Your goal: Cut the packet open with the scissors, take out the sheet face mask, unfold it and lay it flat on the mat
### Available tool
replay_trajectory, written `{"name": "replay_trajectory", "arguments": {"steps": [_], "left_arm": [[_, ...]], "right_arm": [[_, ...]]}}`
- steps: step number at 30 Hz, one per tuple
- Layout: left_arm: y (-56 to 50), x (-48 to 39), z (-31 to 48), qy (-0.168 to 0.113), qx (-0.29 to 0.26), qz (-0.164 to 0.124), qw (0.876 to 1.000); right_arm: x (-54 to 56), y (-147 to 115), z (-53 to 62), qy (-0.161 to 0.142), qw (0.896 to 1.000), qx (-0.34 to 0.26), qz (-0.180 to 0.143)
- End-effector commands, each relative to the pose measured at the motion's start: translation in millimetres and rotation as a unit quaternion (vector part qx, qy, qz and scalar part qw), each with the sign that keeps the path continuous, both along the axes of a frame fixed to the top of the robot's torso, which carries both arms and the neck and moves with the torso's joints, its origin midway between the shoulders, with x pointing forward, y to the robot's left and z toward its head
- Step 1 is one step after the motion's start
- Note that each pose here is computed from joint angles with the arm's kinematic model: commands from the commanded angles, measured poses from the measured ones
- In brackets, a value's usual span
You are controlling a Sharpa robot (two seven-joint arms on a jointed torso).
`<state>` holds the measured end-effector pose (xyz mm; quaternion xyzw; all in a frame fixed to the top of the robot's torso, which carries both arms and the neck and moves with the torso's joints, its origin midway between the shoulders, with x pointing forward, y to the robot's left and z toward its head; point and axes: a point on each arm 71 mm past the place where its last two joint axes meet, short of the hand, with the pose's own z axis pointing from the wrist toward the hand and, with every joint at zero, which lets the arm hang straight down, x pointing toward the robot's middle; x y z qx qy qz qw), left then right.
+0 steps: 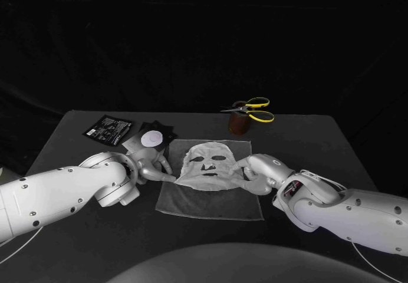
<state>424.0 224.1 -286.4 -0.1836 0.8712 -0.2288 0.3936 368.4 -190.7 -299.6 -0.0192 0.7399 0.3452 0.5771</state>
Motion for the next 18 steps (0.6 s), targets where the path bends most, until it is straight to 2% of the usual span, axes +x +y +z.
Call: {"name": "replay_trajectory", "arguments": {"steps": [1, 4, 10, 13, 16, 18], "left_arm": [[1.1, -0.6, 1.7, 0.01, 0.0, -0.013, 1.0], [5.2, 0.4, 4.9, 0.006, -0.008, -0.007, 1.0], [8.1, 2.5, 15.4, -0.007, -0.079, 0.007, 0.997], [7.5, 4.3, 22.7, -0.032, -0.108, 0.003, 0.994], [7.4, 5.4, 26.6, -0.051, -0.118, -0.005, 0.992], [6.9, 6.5, 30.0, -0.075, -0.118, -0.019, 0.99]], "right_arm": [[0.1, -1, 1.0, -0.009, 1.0, 0.001, 0.001], [-0.8, 1, 1.0, -0.008, 1.0, 0.004, 0.009], [-3.3, 9, 0.7, -0.003, 0.999, 0.007, 0.032], [-4.0, 16, -0.3, -0.002, 0.999, 0.004, 0.042], [-4.1, 22, -1.5, -0.001, 0.999, -0.001, 0.046], [-3.4, 29, -3.0, 0.0, 0.999, -0.008, 0.047]]}}
